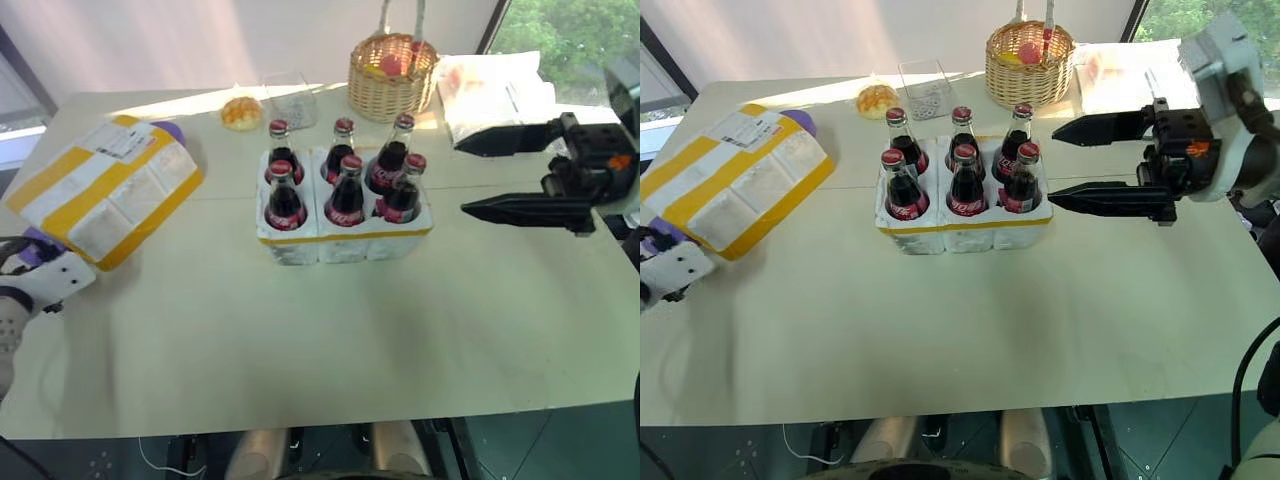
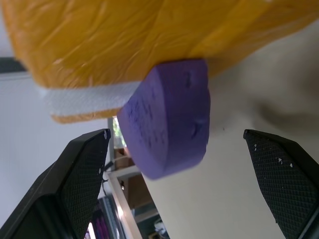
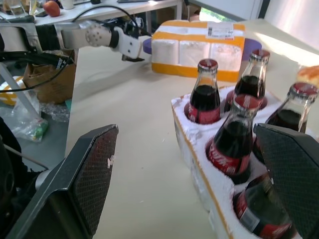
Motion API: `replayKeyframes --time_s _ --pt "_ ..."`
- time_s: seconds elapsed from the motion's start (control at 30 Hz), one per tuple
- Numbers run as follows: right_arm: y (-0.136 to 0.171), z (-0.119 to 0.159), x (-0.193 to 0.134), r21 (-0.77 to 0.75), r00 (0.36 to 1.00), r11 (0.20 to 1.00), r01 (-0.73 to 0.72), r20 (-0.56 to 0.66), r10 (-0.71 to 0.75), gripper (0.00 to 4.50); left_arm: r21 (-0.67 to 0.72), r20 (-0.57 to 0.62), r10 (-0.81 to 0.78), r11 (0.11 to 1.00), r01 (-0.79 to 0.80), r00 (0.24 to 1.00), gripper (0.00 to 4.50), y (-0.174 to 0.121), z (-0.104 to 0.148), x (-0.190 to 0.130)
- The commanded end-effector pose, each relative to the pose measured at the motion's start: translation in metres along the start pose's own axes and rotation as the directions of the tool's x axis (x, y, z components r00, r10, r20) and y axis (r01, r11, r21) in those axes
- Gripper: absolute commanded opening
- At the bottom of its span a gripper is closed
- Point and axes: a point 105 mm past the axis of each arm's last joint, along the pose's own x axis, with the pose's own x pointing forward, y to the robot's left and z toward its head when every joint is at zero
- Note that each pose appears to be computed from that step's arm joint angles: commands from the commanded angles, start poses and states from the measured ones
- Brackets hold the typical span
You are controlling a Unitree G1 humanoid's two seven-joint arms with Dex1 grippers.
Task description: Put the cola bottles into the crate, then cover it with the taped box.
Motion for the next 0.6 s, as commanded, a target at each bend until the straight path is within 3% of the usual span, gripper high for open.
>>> replayKeyframes --time_s 0.03,0.2,0.43,0.53,0.6 --pt "0.007 0.013 -0.004 -0.059 1.000 0.998 0.002 0.001 -0.002 4.45 0.026 -0.003 0.057 0.998 -0.057 0.998 4.50 0.004 0.000 0.007" --pt "0.007 0.013 -0.007 -0.059 1.000 0.998 0.023 -0.005 -0.023 4.45 0.078 0.026 0.111 0.990 -0.113 0.993 4.50 0.005 0.007 0.019" --pt "0.011 0.012 -0.009 -0.051 0.999 0.998 0.037 -0.018 -0.038 4.45 0.050 0.040 0.142 0.988 -0.144 0.989 4.50 0.004 0.015 0.030" --pt "0.009 0.012 -0.013 -0.056 0.997 0.996 0.070 -0.028 -0.072 4.50 0.010 0.017 0.148 0.989 -0.148 0.989 3.62 0.003 0.012 0.031" --pt "0.007 0.010 -0.014 -0.050 0.996 0.995 0.085 -0.029 -0.086 4.50 0.004 0.015 0.152 0.988 -0.152 0.988 2.61 0.004 0.012 0.032"
